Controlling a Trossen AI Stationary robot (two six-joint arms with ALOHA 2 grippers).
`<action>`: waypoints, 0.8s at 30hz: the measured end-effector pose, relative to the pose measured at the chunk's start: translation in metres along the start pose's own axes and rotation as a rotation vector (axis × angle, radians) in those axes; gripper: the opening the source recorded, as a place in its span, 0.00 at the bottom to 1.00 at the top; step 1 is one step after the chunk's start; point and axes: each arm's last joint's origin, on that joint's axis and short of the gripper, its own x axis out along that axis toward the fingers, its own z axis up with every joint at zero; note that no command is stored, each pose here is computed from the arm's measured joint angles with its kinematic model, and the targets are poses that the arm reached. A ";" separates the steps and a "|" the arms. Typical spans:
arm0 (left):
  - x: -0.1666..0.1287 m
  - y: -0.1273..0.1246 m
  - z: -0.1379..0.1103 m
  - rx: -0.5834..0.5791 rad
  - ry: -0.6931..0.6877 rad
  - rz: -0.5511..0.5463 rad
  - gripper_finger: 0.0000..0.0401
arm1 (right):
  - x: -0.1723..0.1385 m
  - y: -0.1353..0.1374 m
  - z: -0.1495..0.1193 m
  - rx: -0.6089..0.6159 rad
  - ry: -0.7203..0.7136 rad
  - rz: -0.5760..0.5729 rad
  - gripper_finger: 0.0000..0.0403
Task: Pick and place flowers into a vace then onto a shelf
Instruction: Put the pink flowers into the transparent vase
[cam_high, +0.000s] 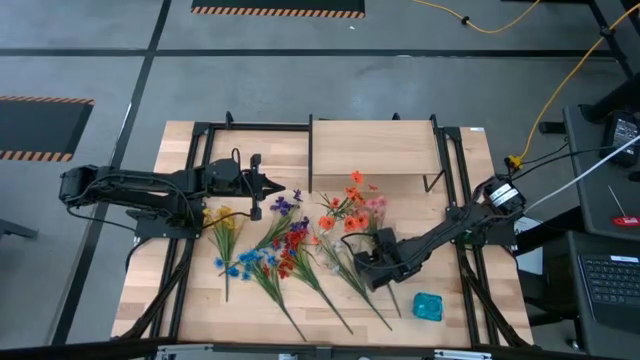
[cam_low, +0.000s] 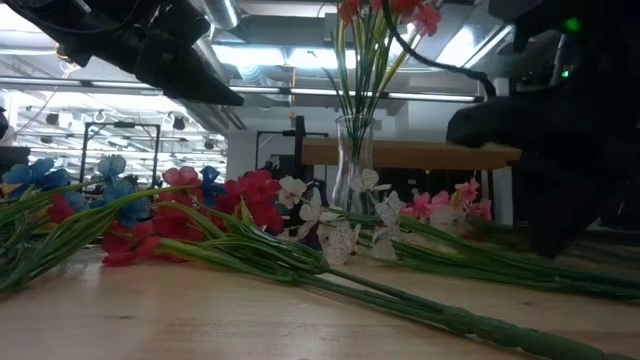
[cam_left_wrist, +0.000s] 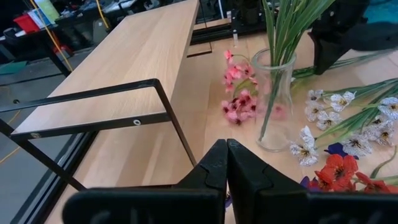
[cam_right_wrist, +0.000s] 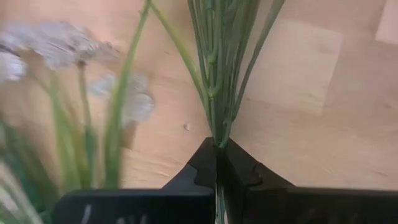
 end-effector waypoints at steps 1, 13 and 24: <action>0.000 0.000 0.000 0.000 0.002 0.000 0.00 | -0.003 -0.001 0.002 0.001 -0.005 0.003 0.01; 0.000 0.000 -0.001 0.000 0.012 -0.002 0.01 | -0.039 -0.021 0.021 -0.004 -0.077 -0.046 0.01; 0.000 0.000 -0.001 0.000 0.012 -0.002 0.02 | -0.060 -0.034 0.034 -0.016 -0.141 -0.051 0.01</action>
